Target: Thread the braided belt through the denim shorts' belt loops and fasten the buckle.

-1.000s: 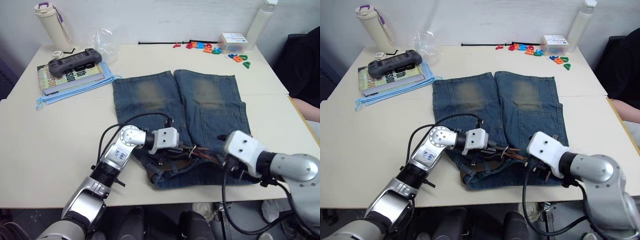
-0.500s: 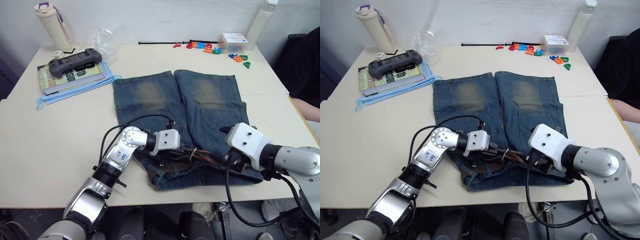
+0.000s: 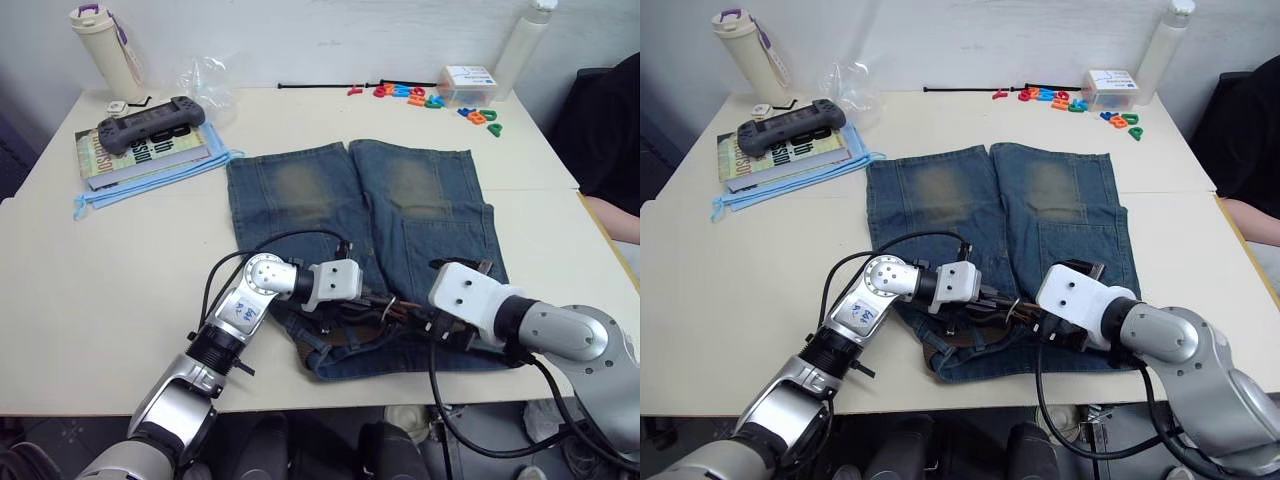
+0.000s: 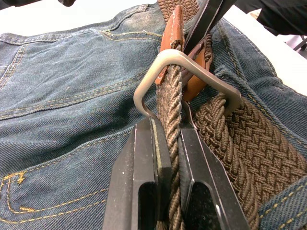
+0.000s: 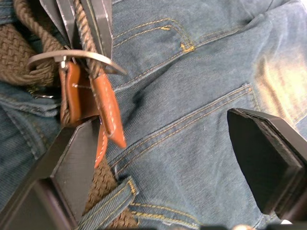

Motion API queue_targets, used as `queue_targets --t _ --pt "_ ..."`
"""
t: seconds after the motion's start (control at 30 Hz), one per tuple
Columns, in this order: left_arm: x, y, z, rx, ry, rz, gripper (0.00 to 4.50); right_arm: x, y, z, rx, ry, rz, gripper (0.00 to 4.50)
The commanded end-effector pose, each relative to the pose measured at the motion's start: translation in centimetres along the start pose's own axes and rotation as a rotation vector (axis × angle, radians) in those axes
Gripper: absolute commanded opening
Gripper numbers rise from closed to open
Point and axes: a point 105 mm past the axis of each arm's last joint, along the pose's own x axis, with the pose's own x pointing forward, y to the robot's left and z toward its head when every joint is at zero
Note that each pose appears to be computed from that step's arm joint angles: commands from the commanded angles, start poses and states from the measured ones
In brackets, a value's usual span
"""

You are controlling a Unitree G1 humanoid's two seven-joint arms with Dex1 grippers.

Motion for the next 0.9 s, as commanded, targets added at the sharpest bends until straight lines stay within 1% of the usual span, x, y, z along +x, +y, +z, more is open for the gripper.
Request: queue_targets --t 0.03,0.07,0.1,0.13,0.17,0.2,0.27,0.3,0.33,0.47,0.53,0.57,0.6,0.63,0.67,0.77,0.9 --pt "0.4 0.1 1.3 0.057 -0.026 -0.014 0.0 -1.4 0.7 3.7 -0.133 -0.123 -0.032 3.3" --pt "0.4 0.1 1.3 0.058 -0.025 -0.014 0.0 -1.4 0.8 3.8 -0.135 -0.126 -0.026 3.09" --pt "0.4 0.1 1.3 0.058 -0.024 -0.013 0.0 -1.3 0.9 3.8 -0.136 -0.127 -0.022 2.62" --pt "0.4 0.1 1.3 0.06 -0.025 -0.013 0.0 -1.3 1.1 3.8 -0.138 -0.126 -0.018 2.31" --pt "0.4 0.1 1.3 0.061 -0.025 -0.011 0.0 -1.2 1.2 3.7 -0.139 -0.124 -0.014 2.11" --pt "0.4 0.1 1.3 0.062 -0.026 -0.01 0.0 -1.2 1.3 3.7 -0.139 -0.122 -0.013 1.64" --pt "0.4 0.2 1.4 0.063 -0.028 -0.006 0.0 -1.1 1.5 3.6 -0.141 -0.119 -0.008 0.94" --pt "0.4 0.3 1.4 0.064 -0.03 -0.004 0.0 -1.0 1.6 3.6 -0.142 -0.119 -0.007 0.45" --pt "0.4 0.4 1.4 0.063 -0.032 0.001 0.0 -1.0 1.7 3.6 -0.141 -0.117 -0.005 0.09" --pt "0.4 0.7 1.7 0.067 -0.043 0.016 0.0 -0.8 1.9 3.5 -0.134 -0.114 -0.002 0.04" --pt "0.2 1.0 1.9 0.067 -0.057 0.035 0.88 -0.7 2.0 3.5 -0.128 -0.117 -0.005 0.0" --pt "0.1 1.2 2.0 0.061 -0.061 0.049 1.15 -0.7 2.0 3.5 -0.127 -0.116 -0.006 0.0" --pt "-0.1 1.3 2.1 0.052 -0.066 0.061 1.72 -0.6 2.0 3.5 -0.125 -0.116 -0.008 0.0" --pt "-0.3 1.4 2.1 0.046 -0.068 0.068 1.95 -0.6 2.0 3.5 -0.124 -0.115 -0.009 0.0" --pt "-0.7 1.7 2.3 0.024 -0.077 0.086 2.36 -0.6 2.0 3.5 -0.122 -0.114 -0.011 0.0" --pt "-3.5 3.0 2.7 -0.072 -0.117 0.175 2.36 -0.6 2.0 3.2 -0.114 -0.106 -0.021 0.0" --pt "-6.7 3.8 3.0 -0.196 -0.156 0.236 2.36 -0.5 2.1 3.1 -0.101 -0.11 -0.026 0.0"
